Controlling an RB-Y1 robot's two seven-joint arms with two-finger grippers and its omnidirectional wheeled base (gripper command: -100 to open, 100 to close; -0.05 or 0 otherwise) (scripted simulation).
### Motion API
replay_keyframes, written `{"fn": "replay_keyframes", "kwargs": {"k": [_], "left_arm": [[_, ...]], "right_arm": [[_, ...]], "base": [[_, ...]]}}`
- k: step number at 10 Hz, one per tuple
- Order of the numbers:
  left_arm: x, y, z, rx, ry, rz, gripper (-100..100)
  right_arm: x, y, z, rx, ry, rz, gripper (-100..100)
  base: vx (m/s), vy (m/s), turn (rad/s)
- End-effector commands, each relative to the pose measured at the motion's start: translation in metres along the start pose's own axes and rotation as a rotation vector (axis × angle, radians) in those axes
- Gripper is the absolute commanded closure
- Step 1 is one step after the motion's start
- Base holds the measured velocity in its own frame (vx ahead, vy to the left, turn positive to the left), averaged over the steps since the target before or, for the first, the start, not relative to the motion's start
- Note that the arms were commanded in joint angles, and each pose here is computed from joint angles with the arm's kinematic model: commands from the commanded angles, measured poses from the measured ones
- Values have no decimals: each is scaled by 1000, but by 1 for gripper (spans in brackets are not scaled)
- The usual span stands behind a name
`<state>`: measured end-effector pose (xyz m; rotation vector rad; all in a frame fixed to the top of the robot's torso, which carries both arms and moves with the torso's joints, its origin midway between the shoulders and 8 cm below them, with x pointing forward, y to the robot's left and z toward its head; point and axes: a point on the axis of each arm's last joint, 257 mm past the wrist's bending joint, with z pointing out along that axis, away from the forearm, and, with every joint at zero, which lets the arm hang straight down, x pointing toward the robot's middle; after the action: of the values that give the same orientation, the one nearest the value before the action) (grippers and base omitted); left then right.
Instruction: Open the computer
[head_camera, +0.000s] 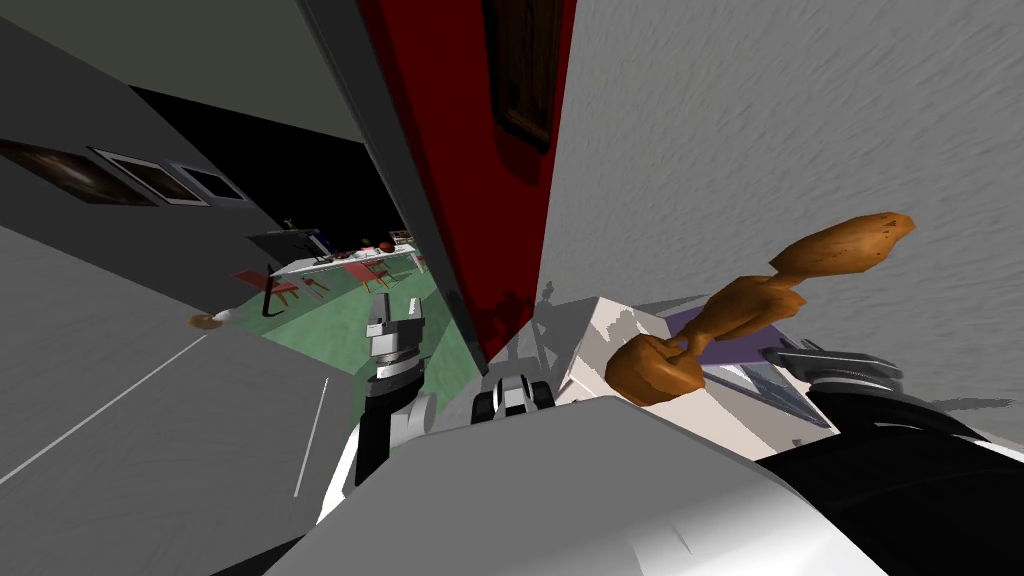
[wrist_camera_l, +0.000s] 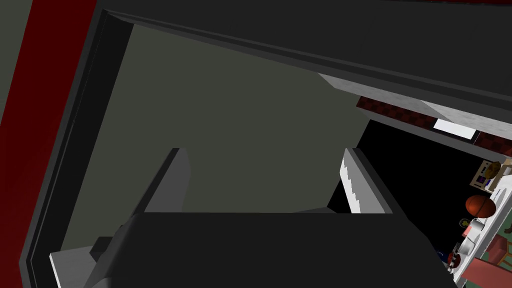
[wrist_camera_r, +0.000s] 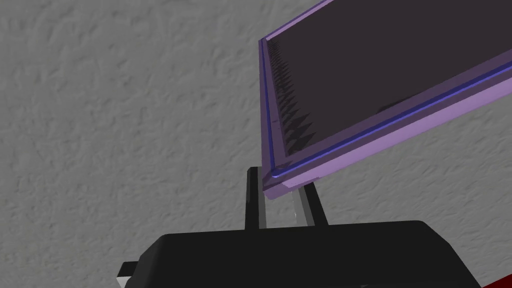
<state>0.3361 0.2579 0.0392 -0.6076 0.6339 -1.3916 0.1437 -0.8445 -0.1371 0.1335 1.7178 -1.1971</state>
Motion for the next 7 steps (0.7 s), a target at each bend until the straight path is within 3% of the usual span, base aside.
{"fn": "replay_keyframes", "kwargs": {"k": [1, 7], "left_arm": [[0, 0, 0, 0, 0, 0, 0], [0, 0, 0, 0, 0, 0, 0]], "right_arm": [[8, 17, 0, -22, 8, 38, 100], [10, 23, 1, -25, 8, 79, 100]], "base": [[0, 0, 0], [-14, -4, 18]]}}
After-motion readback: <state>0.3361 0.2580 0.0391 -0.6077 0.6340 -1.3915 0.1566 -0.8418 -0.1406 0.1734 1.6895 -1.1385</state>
